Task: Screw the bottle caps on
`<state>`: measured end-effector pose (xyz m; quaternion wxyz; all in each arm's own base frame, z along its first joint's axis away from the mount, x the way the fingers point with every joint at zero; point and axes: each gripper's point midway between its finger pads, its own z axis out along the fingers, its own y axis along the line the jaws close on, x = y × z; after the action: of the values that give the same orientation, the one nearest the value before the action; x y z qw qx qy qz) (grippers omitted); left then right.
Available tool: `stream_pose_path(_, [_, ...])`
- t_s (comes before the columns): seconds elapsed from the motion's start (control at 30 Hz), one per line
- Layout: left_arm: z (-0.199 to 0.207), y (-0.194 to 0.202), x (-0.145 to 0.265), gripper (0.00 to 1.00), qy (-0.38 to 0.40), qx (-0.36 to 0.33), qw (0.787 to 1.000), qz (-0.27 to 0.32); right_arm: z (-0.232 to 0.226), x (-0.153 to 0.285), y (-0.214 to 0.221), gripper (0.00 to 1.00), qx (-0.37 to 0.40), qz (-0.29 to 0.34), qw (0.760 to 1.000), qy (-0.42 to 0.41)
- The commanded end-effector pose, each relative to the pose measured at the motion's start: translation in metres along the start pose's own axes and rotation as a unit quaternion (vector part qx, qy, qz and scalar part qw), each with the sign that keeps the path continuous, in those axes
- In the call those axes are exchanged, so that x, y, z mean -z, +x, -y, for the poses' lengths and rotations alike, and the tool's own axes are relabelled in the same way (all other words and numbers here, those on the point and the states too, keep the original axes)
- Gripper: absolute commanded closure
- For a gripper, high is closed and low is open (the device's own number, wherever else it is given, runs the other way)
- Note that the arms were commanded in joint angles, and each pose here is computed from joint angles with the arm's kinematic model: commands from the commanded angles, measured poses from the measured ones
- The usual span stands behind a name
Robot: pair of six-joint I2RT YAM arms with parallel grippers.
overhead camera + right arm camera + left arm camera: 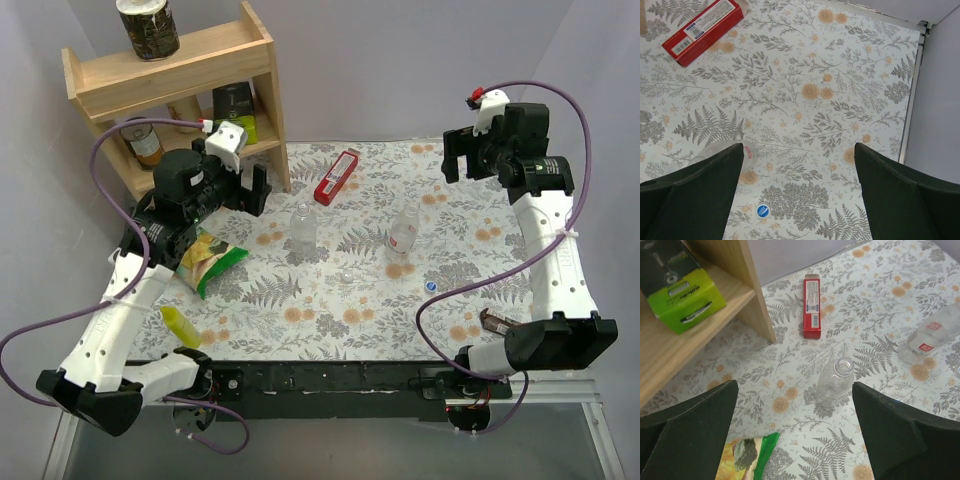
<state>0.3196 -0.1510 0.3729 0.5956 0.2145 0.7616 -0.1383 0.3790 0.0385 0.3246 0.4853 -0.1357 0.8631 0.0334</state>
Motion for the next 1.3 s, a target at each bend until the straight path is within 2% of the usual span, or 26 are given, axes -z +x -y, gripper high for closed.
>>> stream_pose_path(0.0, [-0.008, 0.043, -0.011, 0.02, -0.023, 0.026, 0.998, -0.053, -0.029, 0.013, -0.035, 0.02, 0.049, 0.051, 0.993, -0.091])
stream_pose_path(0.07, [-0.008, 0.05, -0.006, 0.02, -0.025, 0.028, 0.997, -0.06, -0.053, 0.02, -0.048, 0.02, 0.095, 0.077, 0.98, -0.158])
stream_pose_path(0.1, [-0.007, 0.065, -0.006, 0.02, -0.024, 0.029, 0.996, -0.076, -0.065, 0.022, -0.052, 0.04, 0.15, 0.093, 0.965, -0.194])
stream_pose_path(0.13, [-0.005, 0.072, -0.005, 0.02, -0.019, 0.024, 0.996, -0.082, -0.098, 0.034, -0.063, 0.05, 0.18, 0.119, 0.942, -0.258])
stream_pose_path(0.2, [0.003, 0.093, 0.0, 0.02, 0.007, 0.013, 0.994, -0.11, -0.128, 0.024, -0.065, 0.07, 0.212, 0.111, 0.931, -0.276])
stream_pose_path(0.23, [0.009, 0.112, 0.001, 0.02, 0.024, 0.01, 0.991, -0.133, -0.156, 0.028, -0.072, 0.07, 0.258, 0.121, 0.916, -0.284])
stream_pose_path(0.33, [0.02, 0.146, 0.011, 0.02, 0.051, 0.011, 0.983, -0.177, -0.207, 0.015, -0.06, 0.11, 0.304, 0.094, 0.891, -0.324])
stream_pose_path(0.5, [0.025, 0.161, 0.028, 0.02, 0.058, 0.011, 0.981, -0.186, -0.258, -0.013, -0.031, 0.17, 0.321, 0.058, 0.864, -0.384])
stream_pose_path(0.63, [0.042, 0.178, 0.048, 0.02, 0.113, -0.002, 0.969, -0.22, -0.29, -0.022, -0.009, 0.2, 0.326, 0.034, 0.844, -0.425])
stream_pose_path(0.83, [0.051, 0.2, 0.063, 0.02, 0.143, -0.011, 0.958, -0.247, -0.317, -0.031, 0.005, 0.19, 0.324, 0.034, 0.827, -0.458])
stream_pose_path(1.27, [0.063, 0.213, 0.061, 0.02, 0.185, -0.011, 0.946, -0.266, -0.348, -0.057, 0.016, 0.23, 0.298, 0.024, 0.823, -0.482])
